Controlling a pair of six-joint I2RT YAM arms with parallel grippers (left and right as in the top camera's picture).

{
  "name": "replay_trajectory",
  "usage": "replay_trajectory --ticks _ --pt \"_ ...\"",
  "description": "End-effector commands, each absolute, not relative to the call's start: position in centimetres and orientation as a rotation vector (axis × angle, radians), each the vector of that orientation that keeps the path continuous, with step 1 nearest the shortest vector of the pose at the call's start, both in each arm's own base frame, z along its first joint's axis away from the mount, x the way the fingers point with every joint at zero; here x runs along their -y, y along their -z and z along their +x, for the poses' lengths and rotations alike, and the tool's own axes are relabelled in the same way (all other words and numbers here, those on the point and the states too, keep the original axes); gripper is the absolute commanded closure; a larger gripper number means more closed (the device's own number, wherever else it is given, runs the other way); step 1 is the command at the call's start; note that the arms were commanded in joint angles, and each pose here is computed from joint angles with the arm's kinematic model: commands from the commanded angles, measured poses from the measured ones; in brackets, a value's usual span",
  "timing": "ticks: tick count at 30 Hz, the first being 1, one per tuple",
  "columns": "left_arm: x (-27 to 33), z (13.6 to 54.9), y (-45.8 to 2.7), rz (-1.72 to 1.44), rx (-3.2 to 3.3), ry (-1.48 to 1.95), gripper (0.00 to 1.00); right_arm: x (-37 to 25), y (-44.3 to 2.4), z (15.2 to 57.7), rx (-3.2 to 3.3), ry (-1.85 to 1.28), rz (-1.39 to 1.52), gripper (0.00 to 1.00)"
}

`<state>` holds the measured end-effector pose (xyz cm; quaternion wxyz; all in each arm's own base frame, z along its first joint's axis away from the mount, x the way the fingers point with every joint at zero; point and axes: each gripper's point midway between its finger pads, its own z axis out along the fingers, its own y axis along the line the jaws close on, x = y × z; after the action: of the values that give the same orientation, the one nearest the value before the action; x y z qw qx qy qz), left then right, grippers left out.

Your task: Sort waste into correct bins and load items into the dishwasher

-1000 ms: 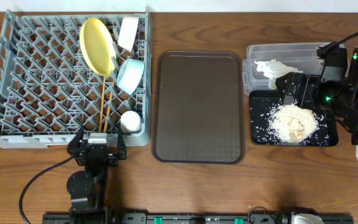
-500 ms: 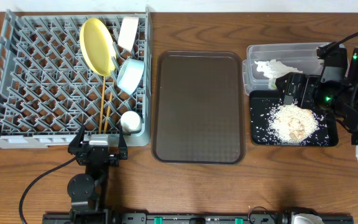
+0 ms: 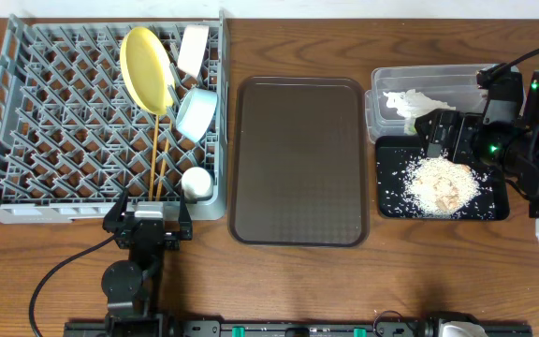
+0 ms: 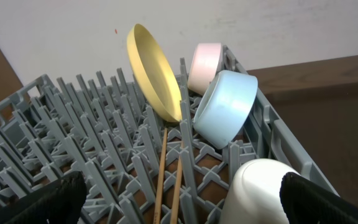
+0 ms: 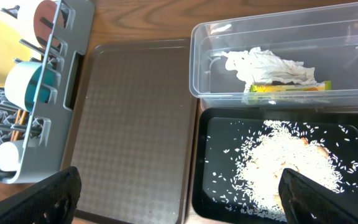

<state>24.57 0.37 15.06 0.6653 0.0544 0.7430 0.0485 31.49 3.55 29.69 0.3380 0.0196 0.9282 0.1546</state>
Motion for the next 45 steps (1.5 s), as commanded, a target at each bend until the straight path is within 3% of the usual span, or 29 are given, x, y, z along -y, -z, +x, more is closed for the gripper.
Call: replay_trajectory --ticks 1,12,22,35,45 --pt "0.0 24.5 -13.5 0.153 -1.729 -0.102 0.01 -3.4 -29.6 31.6 -2.422 -0.402 0.066 0.01" --pt "0.0 24.5 -13.5 0.153 -1.729 -0.102 0.01 -2.0 -29.6 32.3 -2.407 -0.281 0.064 0.01" --pt "0.0 24.5 -13.5 0.153 -1.729 -0.102 0.01 -1.8 -30.3 36.0 -2.072 -0.139 -0.188 0.01" --pt "0.0 24.5 -13.5 0.153 -1.729 -0.102 0.01 -2.3 -20.7 30.1 -1.733 -0.09 -0.216 0.01" --pt "0.0 24.5 -13.5 0.153 -1.729 -0.102 0.01 -2.7 -17.4 26.0 -1.571 -0.058 -0.227 0.01"
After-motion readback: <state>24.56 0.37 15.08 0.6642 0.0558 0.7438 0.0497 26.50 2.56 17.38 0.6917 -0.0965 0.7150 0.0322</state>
